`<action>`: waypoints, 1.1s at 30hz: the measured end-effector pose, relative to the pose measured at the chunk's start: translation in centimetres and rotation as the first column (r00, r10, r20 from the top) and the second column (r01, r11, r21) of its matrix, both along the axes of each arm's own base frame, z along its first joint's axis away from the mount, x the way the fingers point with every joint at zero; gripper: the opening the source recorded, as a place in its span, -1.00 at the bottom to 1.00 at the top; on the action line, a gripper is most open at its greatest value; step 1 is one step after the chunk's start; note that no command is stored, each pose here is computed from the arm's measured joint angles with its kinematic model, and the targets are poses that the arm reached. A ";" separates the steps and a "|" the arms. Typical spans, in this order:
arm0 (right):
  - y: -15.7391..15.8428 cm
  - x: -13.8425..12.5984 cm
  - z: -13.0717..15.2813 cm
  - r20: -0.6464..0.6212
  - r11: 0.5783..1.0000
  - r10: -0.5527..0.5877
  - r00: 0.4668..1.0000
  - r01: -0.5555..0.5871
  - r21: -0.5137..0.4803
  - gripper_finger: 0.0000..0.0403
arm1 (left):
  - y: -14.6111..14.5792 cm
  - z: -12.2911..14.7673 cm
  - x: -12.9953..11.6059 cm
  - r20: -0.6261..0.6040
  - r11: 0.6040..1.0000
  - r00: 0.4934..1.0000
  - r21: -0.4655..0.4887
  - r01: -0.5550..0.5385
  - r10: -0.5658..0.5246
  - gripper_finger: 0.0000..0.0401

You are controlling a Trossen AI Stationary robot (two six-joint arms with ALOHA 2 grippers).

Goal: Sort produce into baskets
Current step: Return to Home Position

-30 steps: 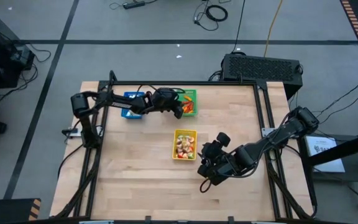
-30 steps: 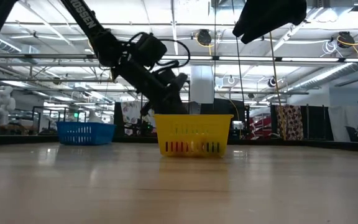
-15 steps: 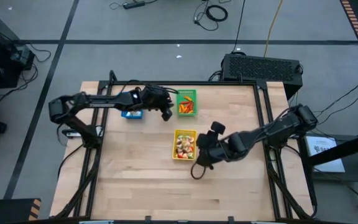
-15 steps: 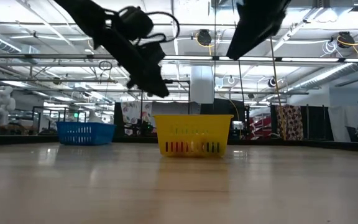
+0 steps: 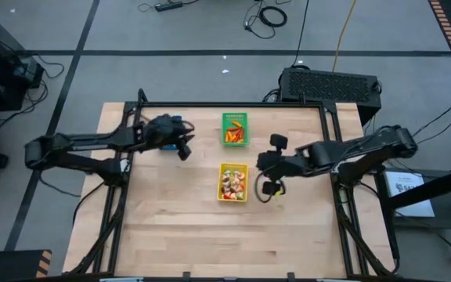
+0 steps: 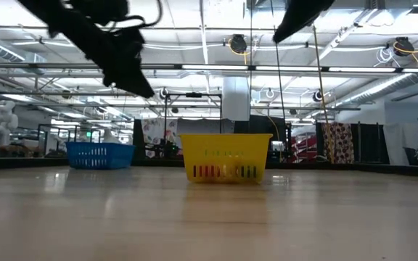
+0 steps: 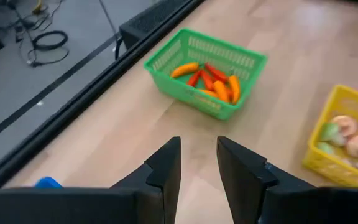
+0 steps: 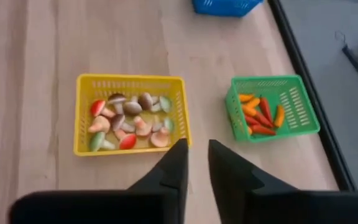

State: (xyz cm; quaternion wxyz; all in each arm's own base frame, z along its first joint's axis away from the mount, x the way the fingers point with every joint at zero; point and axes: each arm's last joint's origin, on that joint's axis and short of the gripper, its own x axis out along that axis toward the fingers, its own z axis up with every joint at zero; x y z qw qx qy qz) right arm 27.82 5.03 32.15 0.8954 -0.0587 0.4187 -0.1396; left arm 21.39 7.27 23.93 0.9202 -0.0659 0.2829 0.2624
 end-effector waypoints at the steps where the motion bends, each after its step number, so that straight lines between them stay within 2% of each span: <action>1: -0.1 -0.5 0.2 0.013 1.000 0.010 1.000 -0.010 -0.002 -0.74 | -0.4 -0.2 -0.6 0.028 1.000 1.000 -0.004 0.003 -0.003 -0.44; 5: -0.7 -3.2 -0.5 0.108 1.000 0.026 0.994 -0.027 0.012 -0.95 | -2.0 -0.6 -2.6 0.139 1.000 0.990 -0.005 0.028 -0.027 -0.44; 8: -1.3 -5.4 -1.9 0.237 0.994 0.052 0.970 -0.074 0.082 -0.98 | -3.0 -0.6 -4.0 0.207 0.998 0.976 0.007 0.062 -0.062 -0.44; 12: -2.2 -8.0 -4.1 0.476 0.967 0.080 0.876 -0.184 0.176 -0.99 | -4.1 -0.1 -5.7 0.299 0.993 0.947 0.031 0.112 -0.117 -0.44; 16: -3.1 -10.1 -6.6 0.615 0.952 0.023 0.789 -0.205 0.227 -0.99 | -5.1 -0.7 -7.3 0.388 0.987 0.908 0.033 0.160 -0.160 -0.44; 25: -3.8 -12.9 -11.3 0.695 0.934 -0.068 0.716 -0.200 0.297 -1.00 | -6.1 -3.4 -9.7 0.504 0.980 0.849 -0.022 0.197 -0.160 -0.44; 33: -4.0 -14.3 -14.7 0.732 0.915 -0.116 0.671 -0.214 0.341 -1.00 | -6.5 -3.5 -11.3 0.547 0.968 0.814 -0.029 0.249 -0.193 -0.44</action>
